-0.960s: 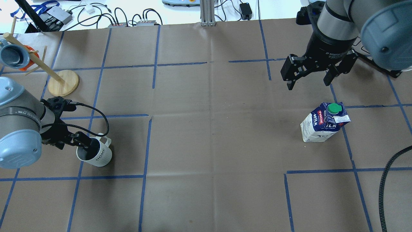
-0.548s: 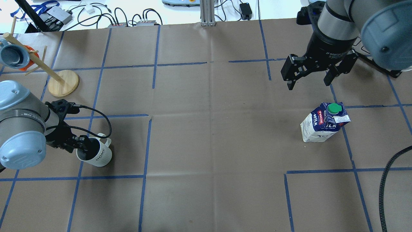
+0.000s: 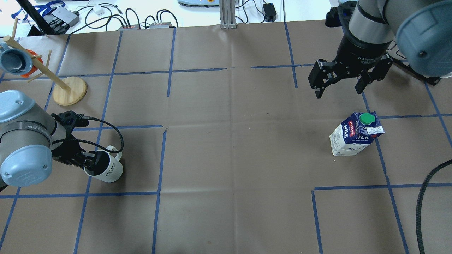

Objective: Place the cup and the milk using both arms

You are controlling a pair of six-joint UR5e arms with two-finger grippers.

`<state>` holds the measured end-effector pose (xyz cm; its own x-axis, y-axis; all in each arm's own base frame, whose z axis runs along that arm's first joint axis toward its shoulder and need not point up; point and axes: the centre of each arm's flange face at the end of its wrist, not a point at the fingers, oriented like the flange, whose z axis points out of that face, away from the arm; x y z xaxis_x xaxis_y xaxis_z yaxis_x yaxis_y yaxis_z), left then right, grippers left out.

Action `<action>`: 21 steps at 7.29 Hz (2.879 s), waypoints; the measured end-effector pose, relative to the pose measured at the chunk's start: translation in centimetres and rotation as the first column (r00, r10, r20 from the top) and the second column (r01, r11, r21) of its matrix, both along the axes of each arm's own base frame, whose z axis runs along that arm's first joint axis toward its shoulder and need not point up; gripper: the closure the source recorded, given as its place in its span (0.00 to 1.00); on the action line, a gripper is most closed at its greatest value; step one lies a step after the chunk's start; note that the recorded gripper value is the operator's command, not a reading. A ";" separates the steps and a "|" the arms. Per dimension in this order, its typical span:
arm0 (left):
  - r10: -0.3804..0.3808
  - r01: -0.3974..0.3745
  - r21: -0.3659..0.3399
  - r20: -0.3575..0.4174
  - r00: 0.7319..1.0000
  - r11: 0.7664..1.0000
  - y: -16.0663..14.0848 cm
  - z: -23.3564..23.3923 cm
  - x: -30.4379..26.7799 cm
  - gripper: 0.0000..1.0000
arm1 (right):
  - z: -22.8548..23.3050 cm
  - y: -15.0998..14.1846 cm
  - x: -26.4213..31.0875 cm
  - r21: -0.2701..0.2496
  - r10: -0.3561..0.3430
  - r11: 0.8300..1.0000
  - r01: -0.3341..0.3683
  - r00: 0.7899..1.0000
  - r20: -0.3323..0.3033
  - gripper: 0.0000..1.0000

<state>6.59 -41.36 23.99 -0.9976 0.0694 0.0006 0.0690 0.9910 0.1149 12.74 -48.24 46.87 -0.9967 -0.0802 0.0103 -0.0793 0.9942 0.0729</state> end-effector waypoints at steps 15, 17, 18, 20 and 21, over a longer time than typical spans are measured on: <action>0.114 -0.117 -0.067 -0.048 0.992 0.991 -24.8 1.3 -34.2 0.99 | -0.1 0.0 0.0 0.001 0.000 1.000 0.000 1.000 0.000 0.00; 0.170 -0.173 -0.045 -0.057 0.984 0.984 -25.3 0.6 -34.2 0.99 | -0.1 0.0 0.0 0.001 0.000 1.000 0.000 1.000 0.000 0.00; 0.186 -0.188 -0.035 -0.059 0.981 0.982 -25.4 0.2 -34.2 0.93 | -0.1 0.0 -0.1 0.001 -0.001 1.000 0.001 1.000 0.000 0.00; 0.207 -0.208 -0.022 -0.053 0.977 0.978 -25.3 -0.2 -34.2 0.38 | -0.1 -0.1 -0.2 0.002 -0.002 1.000 0.002 1.000 0.000 0.00; 0.211 -0.212 -0.016 -0.047 0.976 0.977 -25.3 -0.4 -34.2 0.12 | -0.1 -0.1 -0.2 0.002 -0.002 1.000 0.002 1.000 0.000 0.00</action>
